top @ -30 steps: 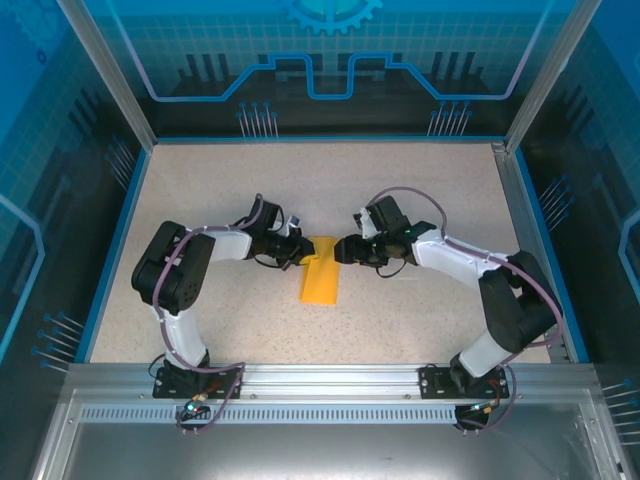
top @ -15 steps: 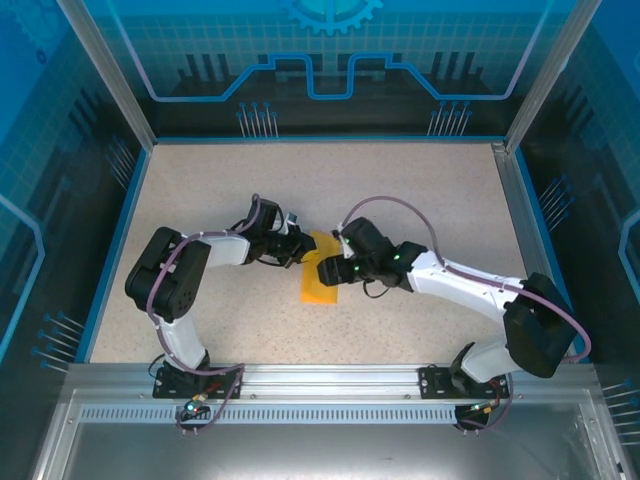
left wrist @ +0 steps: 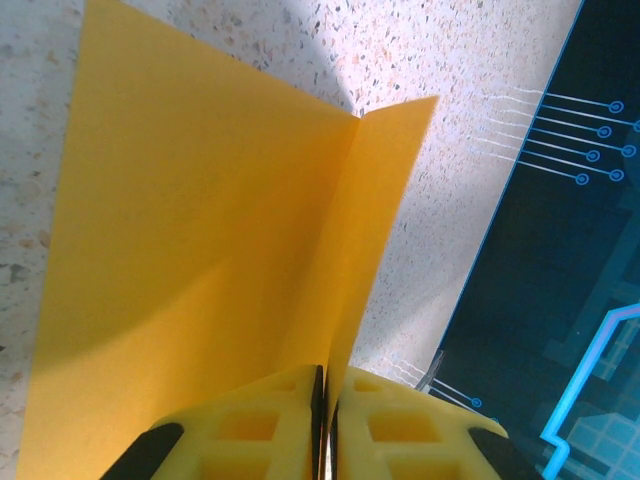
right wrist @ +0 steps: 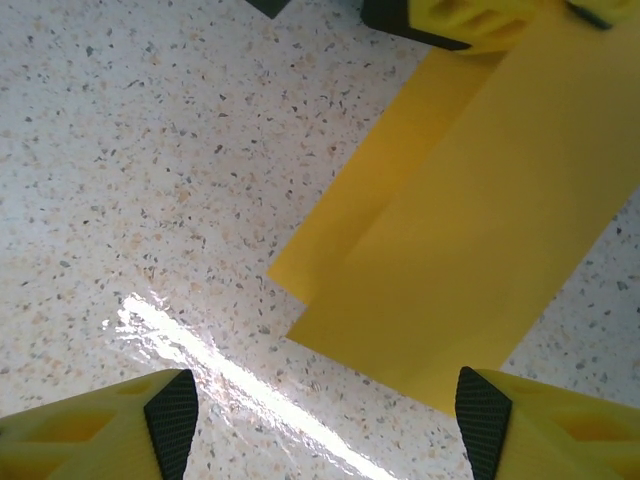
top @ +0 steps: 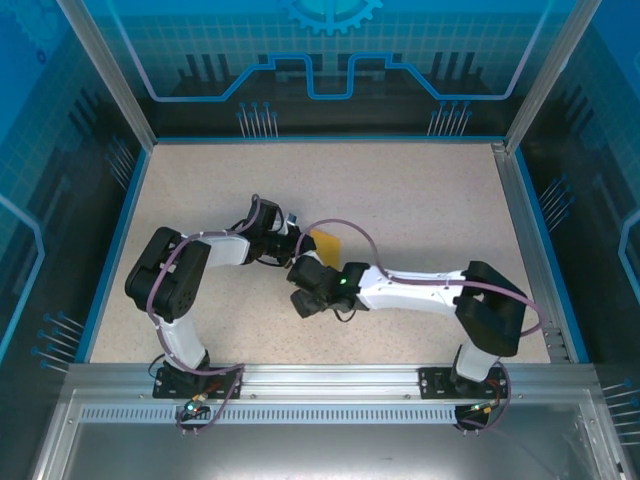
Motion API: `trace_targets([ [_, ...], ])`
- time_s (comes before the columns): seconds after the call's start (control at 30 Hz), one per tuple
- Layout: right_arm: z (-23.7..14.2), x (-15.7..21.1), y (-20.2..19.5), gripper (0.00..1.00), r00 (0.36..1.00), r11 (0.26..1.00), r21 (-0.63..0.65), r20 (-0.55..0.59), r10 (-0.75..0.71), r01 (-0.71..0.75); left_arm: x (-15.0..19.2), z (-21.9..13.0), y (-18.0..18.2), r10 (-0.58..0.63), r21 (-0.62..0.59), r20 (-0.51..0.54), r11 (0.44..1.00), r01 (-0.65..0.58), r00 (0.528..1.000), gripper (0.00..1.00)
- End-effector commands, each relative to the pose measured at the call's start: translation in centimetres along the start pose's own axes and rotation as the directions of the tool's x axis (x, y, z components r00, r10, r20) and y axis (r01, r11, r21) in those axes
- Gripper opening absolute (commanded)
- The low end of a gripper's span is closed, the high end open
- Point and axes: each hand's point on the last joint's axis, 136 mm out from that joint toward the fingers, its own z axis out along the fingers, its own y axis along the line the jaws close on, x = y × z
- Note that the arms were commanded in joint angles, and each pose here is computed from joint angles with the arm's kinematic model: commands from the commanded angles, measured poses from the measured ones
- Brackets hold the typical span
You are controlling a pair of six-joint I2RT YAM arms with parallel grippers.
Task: Fold a paper plane with a square sheet of paper (pick it up from the middle)
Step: Fold the triangle a second time at the center of the table.
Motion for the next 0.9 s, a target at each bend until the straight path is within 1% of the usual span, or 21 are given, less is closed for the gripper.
trace_targets([
  [0.0, -0.1, -0.3, -0.5, 0.73, 0.998, 0.989, 0.137, 0.001, -0.064, 0.063, 0.2, -0.3, -0.8, 0.011, 0.003, -0.004, 1.0, -0.011, 1.0, 0.13],
  [0.1, 0.3, -0.3, -0.6, 0.72, 0.997, 0.979, 0.189, -0.012, -0.076, 0.077, 0.2, -0.4, -0.7, 0.012, 0.002, -0.003, 1.0, -0.012, 1.0, 0.13],
  [0.33, 0.3, 0.1, -0.5, 0.66, 0.996, 0.973, 0.214, -0.01, -0.084, 0.084, 0.2, -0.4, -0.8, 0.013, -0.001, -0.003, 1.0, -0.013, 1.0, 0.13],
  [0.5, 0.1, 0.0, -0.5, 0.55, 0.996, 0.972, 0.217, -0.004, -0.086, 0.085, 0.1, -0.4, -0.8, 0.014, -0.002, -0.004, 1.0, -0.014, 1.0, 0.13],
  [0.63, -0.2, -0.2, -0.5, 0.49, 0.996, 0.972, 0.217, 0.004, -0.089, 0.086, 0.1, -0.4, -0.7, 0.011, -0.009, -0.002, 1.0, -0.011, 1.0, 0.13],
  [0.73, -0.3, -0.3, -0.6, 0.41, 0.996, 0.972, 0.22, 0.006, -0.091, 0.087, 0.1, -0.4, -0.8, 0.013, -0.009, -0.001, 1.0, -0.013, 1.0, 0.13],
  [0.8, -0.4, -0.3, -0.7, 0.33, 0.996, 0.97, 0.228, 0.004, -0.091, 0.088, 0.1, -0.5, -0.8, 0.014, -0.011, -0.002, 1.0, -0.014, 1.0, 0.13],
  [0.87, -0.5, -0.3, -0.9, 0.28, 0.996, 0.969, 0.234, 0.006, -0.088, 0.085, 0.2, -0.5, -0.8, 0.017, -0.014, -0.001, 1.0, -0.017, 1.0, 0.13],
])
